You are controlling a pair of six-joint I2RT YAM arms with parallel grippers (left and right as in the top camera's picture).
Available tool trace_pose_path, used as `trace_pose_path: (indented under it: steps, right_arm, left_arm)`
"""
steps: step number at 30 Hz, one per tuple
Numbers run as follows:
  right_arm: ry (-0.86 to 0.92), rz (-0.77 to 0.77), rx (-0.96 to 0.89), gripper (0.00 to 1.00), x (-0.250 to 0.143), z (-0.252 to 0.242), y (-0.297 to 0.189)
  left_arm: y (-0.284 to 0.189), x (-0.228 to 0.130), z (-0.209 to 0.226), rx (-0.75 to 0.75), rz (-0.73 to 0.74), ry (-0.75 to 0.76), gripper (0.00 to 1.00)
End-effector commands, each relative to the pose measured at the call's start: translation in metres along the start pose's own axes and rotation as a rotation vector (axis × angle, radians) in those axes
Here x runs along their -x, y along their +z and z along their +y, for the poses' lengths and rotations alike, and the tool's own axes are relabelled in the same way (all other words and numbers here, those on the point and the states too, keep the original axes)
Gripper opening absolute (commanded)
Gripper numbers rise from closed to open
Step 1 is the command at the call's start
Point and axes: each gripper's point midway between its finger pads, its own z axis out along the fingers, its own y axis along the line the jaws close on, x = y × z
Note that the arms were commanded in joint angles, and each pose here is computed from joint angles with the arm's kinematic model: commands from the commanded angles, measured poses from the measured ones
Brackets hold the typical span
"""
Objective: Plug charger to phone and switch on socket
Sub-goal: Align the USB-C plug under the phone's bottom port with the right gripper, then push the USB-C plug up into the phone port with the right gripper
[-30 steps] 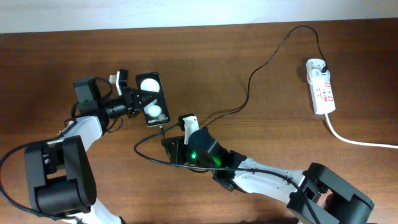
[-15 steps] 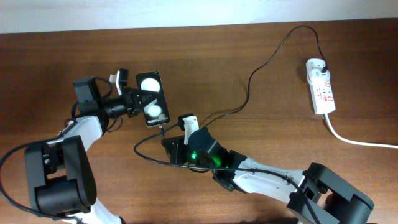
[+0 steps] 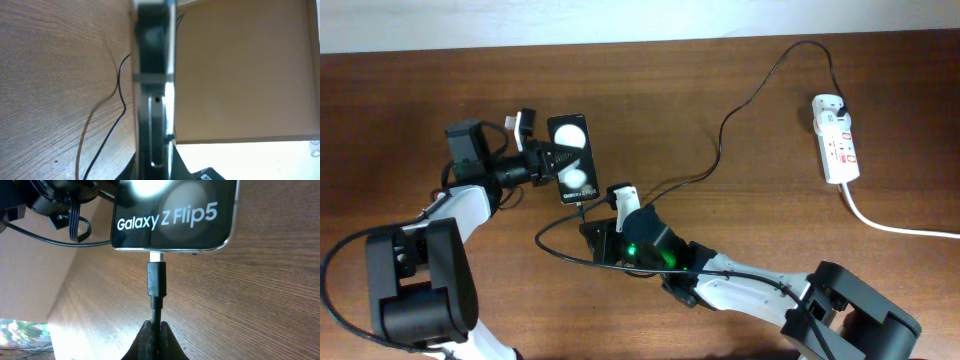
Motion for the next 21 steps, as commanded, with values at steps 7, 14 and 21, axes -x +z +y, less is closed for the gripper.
trace_pose_path:
  steps: [7, 14, 21]
  right_arm:
    - [-0.015, 0.030, 0.014, 0.04, -0.006, -0.001, 0.002]
    - [-0.015, 0.013, -0.002, 0.04, -0.003, -0.004, 0.002]
    - [-0.011, 0.031, -0.020, 0.04, -0.008, -0.008, 0.002]
  left_arm:
    - [-0.004, 0.002, -0.014, -0.034, 0.005, 0.048, 0.00]
    - [-0.004, 0.006, -0.008, 0.000, -0.020, 0.048, 0.00]
    - [-0.006, 0.011, -0.003, 0.031, -0.045, 0.046, 0.00]
